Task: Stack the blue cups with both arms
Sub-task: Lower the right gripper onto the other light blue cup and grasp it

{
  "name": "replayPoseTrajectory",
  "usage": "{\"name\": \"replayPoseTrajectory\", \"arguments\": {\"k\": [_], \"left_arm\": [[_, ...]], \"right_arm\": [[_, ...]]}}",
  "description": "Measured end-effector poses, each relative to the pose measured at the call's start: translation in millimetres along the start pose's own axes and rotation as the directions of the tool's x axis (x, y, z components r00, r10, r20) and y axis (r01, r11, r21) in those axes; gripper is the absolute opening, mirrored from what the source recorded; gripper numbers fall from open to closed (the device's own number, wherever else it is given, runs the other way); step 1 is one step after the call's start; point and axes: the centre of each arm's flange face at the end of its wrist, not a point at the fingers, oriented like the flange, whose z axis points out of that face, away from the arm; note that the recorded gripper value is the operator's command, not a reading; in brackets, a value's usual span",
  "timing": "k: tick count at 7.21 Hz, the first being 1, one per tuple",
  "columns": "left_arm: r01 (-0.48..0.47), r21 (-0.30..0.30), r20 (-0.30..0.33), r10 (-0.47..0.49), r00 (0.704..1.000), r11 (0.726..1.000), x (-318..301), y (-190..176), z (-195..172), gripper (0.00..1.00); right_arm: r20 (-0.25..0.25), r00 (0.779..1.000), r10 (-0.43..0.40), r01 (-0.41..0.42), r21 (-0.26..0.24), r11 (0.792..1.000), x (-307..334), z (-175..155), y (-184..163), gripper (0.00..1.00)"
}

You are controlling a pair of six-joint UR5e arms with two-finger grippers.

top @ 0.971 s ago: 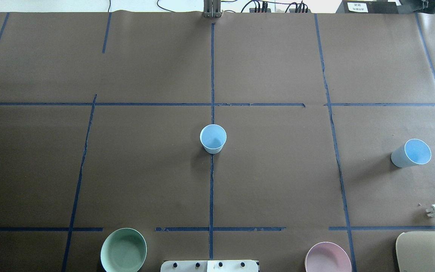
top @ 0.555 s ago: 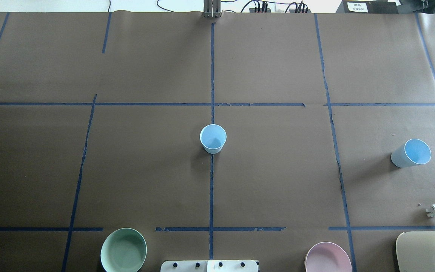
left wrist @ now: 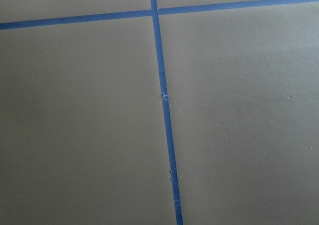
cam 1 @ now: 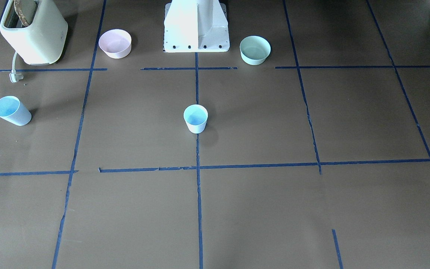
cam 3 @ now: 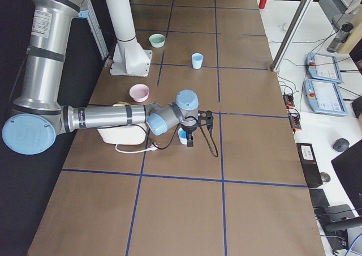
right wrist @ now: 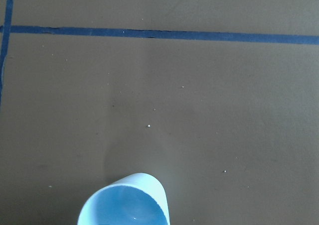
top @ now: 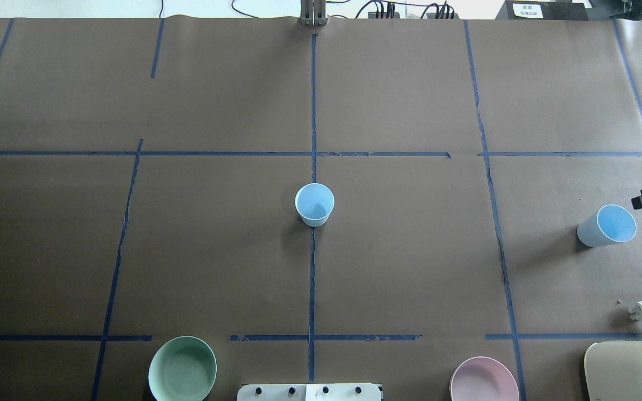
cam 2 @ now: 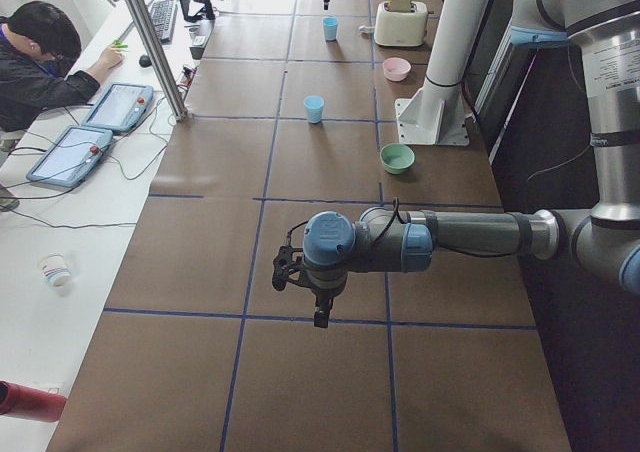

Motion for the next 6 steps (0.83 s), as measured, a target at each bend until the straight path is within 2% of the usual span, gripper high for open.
{"name": "replayPoseTrajectory", "arguments": {"k": [4,6], "left_arm": [[-0.006,0.006,0.001,0.006,1.0,1.0,3,-2,-3,1.0],[-0.008,0.007,0.001,0.008,1.0,1.0,4,-2,-3,1.0]], "right_arm": [[-0.03,0.999,-0.02,0.019,-0.043,0.999,0,34,11,0.96],[-0.037,0.999,-0.029,0.026,-0.065,0.998,-1,46,13,0.45]]}}
